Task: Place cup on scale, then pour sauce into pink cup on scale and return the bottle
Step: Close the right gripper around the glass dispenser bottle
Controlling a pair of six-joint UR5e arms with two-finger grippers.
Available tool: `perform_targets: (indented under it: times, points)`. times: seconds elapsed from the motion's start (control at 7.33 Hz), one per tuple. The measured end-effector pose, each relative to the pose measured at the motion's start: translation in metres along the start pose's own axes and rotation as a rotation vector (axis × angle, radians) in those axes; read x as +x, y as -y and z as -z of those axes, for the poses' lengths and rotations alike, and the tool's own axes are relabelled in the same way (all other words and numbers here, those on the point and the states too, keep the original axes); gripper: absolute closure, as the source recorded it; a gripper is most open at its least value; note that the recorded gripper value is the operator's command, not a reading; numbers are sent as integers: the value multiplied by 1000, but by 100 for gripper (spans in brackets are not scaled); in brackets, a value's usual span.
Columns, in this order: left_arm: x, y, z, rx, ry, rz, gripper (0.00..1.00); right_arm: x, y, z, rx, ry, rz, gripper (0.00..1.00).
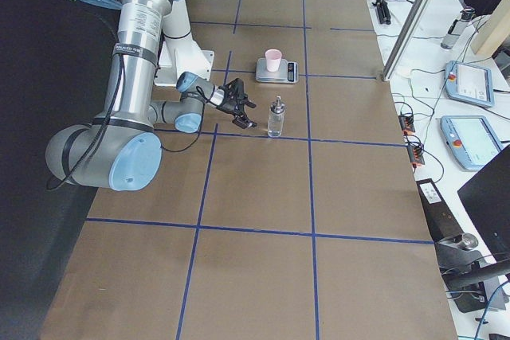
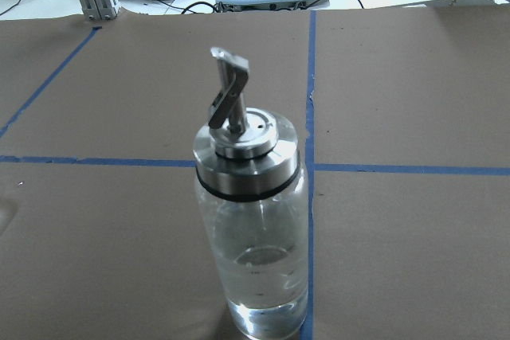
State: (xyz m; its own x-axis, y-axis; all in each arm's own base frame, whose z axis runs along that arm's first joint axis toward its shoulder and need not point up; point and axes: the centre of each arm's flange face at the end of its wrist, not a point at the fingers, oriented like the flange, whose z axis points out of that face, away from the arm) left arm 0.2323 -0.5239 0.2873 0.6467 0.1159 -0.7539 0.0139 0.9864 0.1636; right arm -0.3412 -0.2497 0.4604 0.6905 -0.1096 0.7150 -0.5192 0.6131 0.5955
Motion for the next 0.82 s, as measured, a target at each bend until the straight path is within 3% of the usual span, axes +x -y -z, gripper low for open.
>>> perform_targets:
  times: [0.41,0.82]
  points:
    - [-44,-1,2,1,35,-67,0,-13,-16,-24,93,-23,53,0]
    - [-86,-5,6,-3,67,-121,0,-9,-29,-37,116,-50,90,0]
